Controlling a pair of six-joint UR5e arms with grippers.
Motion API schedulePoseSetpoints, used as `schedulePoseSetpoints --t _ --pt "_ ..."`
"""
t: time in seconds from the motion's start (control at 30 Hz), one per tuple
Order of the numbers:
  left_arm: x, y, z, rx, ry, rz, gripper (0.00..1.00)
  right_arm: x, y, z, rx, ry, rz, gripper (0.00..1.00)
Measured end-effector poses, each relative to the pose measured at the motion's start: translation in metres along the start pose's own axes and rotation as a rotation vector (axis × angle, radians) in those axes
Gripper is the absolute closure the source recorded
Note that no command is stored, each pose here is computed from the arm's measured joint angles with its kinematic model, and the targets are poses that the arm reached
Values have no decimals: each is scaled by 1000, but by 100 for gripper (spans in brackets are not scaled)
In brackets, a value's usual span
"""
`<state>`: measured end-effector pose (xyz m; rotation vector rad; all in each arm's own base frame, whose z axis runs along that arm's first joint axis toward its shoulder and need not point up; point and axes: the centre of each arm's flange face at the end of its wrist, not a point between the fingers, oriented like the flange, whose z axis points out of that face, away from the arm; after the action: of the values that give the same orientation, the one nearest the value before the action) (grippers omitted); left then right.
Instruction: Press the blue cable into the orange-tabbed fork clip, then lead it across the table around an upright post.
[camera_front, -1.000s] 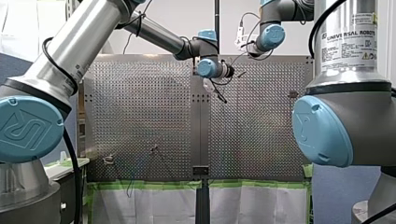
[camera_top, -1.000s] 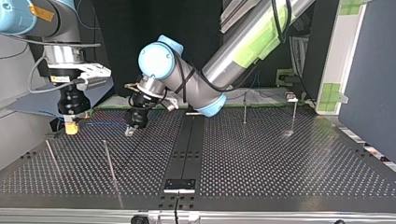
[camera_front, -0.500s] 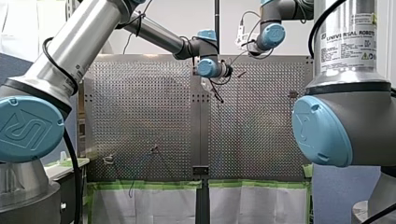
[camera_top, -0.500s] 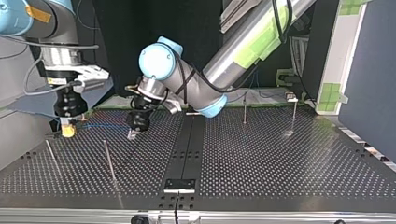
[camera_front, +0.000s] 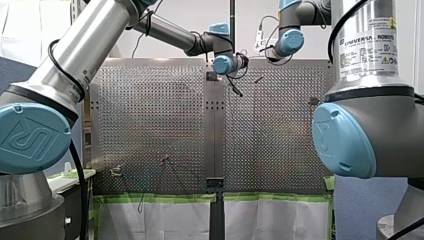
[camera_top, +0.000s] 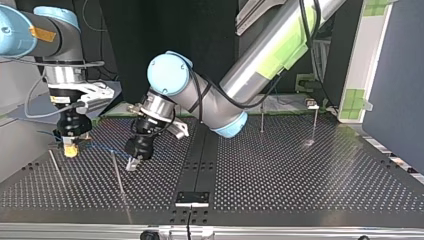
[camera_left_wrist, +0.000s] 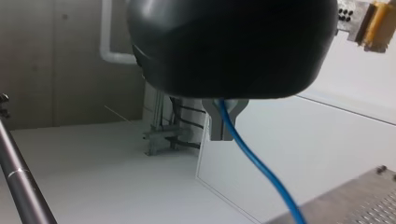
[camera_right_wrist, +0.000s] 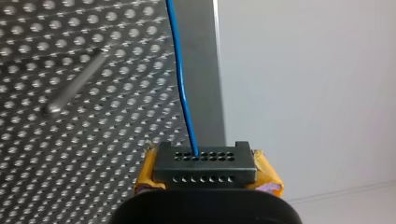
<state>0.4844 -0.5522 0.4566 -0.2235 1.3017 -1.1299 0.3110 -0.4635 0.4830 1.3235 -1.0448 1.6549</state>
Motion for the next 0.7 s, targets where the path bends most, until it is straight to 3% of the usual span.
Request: schedulePoseSetpoints --t 0.5,0.7 --pt "-23 -2 18 59 -29 -38 100 26 10 27 -12 58 29 100" --pt "-10 13 25 63 2 -39 100 25 16 36 -20 59 32 100"
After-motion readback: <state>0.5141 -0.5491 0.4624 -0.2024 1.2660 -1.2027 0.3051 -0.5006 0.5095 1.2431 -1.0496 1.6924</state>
